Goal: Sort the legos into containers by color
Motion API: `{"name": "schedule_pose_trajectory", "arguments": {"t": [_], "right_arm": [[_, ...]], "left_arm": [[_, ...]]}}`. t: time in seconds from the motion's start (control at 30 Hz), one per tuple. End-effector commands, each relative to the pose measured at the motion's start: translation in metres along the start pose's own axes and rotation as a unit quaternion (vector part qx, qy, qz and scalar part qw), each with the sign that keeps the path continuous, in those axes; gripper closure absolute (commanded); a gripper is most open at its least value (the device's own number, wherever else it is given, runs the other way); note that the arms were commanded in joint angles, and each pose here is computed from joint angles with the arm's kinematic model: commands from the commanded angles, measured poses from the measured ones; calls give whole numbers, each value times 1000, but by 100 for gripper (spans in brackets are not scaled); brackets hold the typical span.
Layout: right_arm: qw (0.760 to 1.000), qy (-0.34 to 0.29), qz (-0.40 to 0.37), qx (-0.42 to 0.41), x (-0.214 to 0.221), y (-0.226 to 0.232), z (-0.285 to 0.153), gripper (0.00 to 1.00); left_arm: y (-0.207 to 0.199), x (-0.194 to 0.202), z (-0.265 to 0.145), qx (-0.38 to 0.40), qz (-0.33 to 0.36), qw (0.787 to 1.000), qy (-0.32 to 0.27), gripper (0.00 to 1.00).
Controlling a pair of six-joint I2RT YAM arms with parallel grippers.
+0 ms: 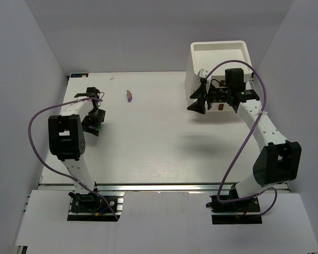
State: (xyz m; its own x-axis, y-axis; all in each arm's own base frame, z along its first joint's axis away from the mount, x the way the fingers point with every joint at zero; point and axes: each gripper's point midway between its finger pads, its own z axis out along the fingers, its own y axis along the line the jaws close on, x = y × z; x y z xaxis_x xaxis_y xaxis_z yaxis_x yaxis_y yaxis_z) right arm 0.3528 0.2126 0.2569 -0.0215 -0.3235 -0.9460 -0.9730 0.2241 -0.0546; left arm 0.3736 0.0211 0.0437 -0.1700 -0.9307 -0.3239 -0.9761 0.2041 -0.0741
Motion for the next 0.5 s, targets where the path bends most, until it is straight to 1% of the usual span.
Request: {"name": "schedule_pose_trajectory", "arguments": {"t": [0.0, 0.03, 0.2, 0.37, 0.4, 0.47], "right_arm": [[1000, -9, -15, 8, -11, 5, -5, 34], [1000, -7, -12, 7, -8, 5, -5, 34], [1000, 2, -7, 15, -1, 9, -7, 34], [1000, 6, -4, 17, 3, 13, -8, 34], [1000, 6, -5, 18, 3, 13, -9, 34], [1000, 8, -5, 22, 2, 12, -10, 34]], "left_arm": [[-18, -12, 1, 15, -17, 1000, -12, 8], [-16, -14, 9, 5, -18, 1000, -10, 8], [-23, -20, 18, 6, -24, 1000, -18, 8], [-23, -22, 29, -13, -24, 999, -17, 9], [-22, -21, 32, -19, -22, 999, -15, 10], [-21, -23, 34, -23, -26, 999, -12, 15]]}}
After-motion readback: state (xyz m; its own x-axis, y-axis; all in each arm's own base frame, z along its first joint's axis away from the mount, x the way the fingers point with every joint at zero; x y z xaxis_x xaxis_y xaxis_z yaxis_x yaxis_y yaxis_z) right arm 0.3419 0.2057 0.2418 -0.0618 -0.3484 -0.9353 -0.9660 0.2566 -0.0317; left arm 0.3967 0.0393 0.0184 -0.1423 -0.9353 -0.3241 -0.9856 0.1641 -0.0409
